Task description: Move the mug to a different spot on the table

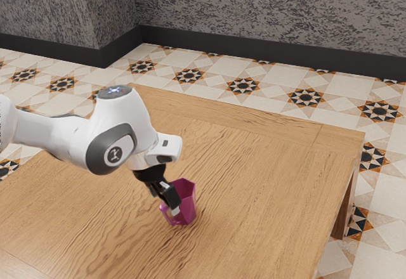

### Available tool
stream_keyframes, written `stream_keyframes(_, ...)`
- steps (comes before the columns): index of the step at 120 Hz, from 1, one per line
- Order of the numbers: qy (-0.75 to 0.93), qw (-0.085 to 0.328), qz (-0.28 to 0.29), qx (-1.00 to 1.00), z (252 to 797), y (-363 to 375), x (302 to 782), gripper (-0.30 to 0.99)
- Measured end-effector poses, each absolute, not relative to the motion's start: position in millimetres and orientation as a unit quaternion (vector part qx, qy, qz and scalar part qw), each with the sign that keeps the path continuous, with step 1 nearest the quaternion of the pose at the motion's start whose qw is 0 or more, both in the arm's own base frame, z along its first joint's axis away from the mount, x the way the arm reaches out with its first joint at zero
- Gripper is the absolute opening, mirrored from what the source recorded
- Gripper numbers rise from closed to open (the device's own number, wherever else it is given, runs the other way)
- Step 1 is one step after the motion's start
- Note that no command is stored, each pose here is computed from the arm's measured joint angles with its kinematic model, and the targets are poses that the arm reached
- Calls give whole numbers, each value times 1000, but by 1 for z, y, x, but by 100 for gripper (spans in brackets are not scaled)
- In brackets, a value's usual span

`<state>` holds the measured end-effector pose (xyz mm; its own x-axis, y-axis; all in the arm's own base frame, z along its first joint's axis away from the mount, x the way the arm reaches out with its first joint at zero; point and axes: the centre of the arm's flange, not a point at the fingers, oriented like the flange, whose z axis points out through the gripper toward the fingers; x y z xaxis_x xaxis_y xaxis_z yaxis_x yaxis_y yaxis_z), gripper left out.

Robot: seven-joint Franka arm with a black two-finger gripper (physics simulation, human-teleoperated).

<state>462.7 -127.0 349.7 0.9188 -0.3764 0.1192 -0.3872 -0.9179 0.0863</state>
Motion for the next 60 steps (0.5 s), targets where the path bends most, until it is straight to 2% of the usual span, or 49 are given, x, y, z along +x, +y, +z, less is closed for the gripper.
stream_keyframes(19, -166, 63, 69, 982, 346, -122, 466, 69)
stream_keyframes(30, -151, 59, 69, 984, 326, -115, 454, 69)
stream_keyframes(60, -126, 53, 116, 984, 317, -110, 455, 69)
